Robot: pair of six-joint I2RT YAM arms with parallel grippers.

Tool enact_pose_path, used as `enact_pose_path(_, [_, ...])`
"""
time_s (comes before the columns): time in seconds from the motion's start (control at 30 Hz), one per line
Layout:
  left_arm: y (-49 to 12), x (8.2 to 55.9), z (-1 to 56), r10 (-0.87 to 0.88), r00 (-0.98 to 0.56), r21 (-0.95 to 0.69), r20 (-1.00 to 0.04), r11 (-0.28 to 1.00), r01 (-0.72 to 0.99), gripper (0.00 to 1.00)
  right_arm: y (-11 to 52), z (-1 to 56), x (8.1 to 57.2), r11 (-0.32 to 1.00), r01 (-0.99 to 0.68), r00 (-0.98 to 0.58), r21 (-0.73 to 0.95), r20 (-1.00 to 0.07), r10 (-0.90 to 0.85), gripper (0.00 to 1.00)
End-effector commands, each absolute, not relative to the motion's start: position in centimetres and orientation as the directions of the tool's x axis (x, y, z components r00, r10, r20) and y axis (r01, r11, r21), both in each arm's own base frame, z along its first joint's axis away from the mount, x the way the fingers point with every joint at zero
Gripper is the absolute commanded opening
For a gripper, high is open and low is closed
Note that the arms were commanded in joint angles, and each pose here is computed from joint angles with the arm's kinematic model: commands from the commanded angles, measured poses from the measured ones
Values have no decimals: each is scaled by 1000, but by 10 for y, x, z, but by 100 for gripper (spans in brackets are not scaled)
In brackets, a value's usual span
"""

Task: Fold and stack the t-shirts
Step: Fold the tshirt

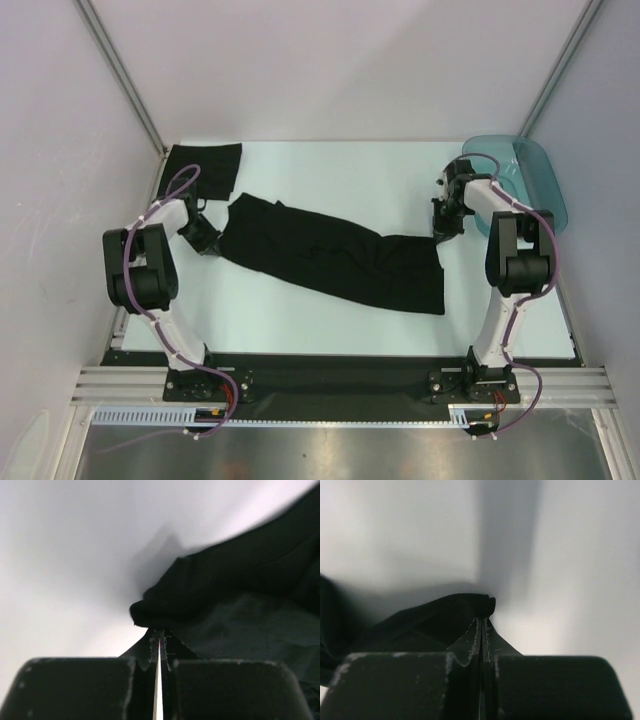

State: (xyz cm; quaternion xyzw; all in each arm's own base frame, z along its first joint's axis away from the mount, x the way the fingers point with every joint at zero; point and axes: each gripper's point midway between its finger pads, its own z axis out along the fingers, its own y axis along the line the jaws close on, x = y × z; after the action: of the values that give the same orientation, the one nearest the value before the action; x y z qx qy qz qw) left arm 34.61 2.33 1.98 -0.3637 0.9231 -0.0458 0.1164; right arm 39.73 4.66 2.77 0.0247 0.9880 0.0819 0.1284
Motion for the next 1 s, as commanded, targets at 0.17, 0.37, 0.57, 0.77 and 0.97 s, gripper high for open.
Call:
enact_pose_path(0.17, [10,413,37,-573,-769,-195,-283,820,-539,0,67,58,315,970,130,-973,205,-161,165,0])
enact_pose_path(0.37, [1,443,45,-547,-771,-237,-325,837,-494,0,92,71,257,939,182,-972,293,-89,216,0])
enact_pose_path(0.57, [-12,470,48,-506,-789,-254,-347,861,-441,0,123,93,204,898,209,-971,388,-28,238,0])
enact_pose_path(0.77, [-11,489,53,-455,-804,-244,-382,889,-387,0,163,95,134,836,253,-966,486,90,241,0])
enact_pose_path(0.97, [-5,496,75,-402,-811,-216,-424,915,-341,0,169,94,109,837,212,-976,504,71,205,3])
